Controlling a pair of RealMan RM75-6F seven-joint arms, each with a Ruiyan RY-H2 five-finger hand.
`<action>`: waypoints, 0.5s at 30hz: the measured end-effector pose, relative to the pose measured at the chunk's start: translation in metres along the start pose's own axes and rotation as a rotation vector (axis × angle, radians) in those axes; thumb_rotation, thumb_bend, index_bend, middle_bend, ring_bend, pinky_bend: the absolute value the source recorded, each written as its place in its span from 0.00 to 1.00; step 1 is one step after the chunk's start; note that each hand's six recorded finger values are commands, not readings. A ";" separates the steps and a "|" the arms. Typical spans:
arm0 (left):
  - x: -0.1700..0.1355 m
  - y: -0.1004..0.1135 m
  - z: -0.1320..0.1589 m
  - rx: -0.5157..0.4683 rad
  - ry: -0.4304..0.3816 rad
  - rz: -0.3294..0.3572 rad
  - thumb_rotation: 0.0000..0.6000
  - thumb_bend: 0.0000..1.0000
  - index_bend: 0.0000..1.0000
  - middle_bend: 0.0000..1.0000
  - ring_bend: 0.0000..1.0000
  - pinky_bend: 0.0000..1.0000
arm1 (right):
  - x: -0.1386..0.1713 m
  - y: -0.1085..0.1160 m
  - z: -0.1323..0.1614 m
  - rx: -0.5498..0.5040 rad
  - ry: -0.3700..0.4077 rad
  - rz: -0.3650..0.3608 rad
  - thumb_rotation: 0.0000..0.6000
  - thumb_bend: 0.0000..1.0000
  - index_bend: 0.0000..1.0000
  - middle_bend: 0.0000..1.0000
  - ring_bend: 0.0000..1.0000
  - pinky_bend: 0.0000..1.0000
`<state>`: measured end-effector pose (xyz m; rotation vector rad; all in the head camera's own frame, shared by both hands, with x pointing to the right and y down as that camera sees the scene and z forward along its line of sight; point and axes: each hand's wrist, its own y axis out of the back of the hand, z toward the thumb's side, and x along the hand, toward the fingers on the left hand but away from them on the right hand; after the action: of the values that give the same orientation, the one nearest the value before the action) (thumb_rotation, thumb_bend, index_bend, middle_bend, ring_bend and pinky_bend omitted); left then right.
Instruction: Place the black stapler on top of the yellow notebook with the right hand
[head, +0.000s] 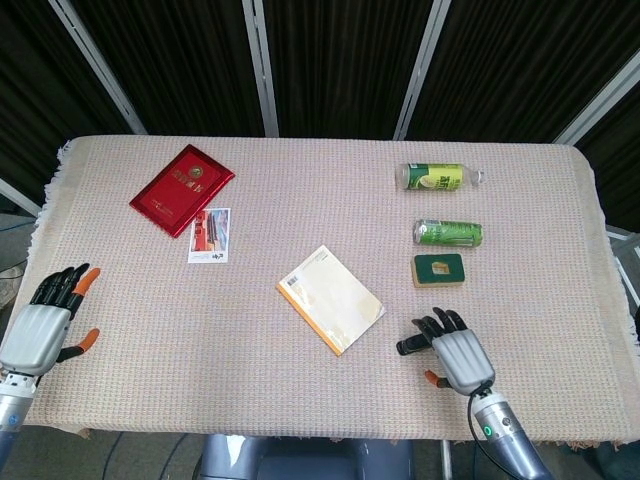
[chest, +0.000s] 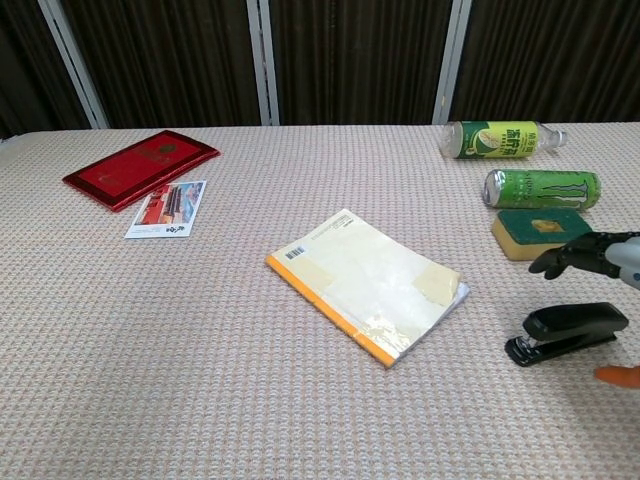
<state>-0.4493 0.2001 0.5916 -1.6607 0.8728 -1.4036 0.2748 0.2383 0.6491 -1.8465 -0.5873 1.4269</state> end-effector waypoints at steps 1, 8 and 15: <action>0.000 0.000 0.000 0.000 0.001 0.000 1.00 0.30 0.00 0.00 0.00 0.08 | -0.002 0.000 0.001 0.001 0.002 0.003 1.00 0.18 0.16 0.20 0.09 0.14; 0.000 0.001 -0.002 -0.001 0.007 0.003 1.00 0.30 0.00 0.00 0.00 0.08 | -0.012 0.000 0.002 0.018 0.017 0.010 1.00 0.21 0.22 0.25 0.17 0.21; 0.001 0.000 -0.004 0.003 0.023 0.002 1.00 0.30 0.00 0.00 0.00 0.08 | -0.018 -0.003 -0.007 -0.012 0.002 0.018 1.00 0.23 0.27 0.29 0.20 0.24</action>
<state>-0.4534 0.1983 0.5924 -1.6440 0.8840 -1.4248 0.2766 0.2254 0.6637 -1.8668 -0.5811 1.4364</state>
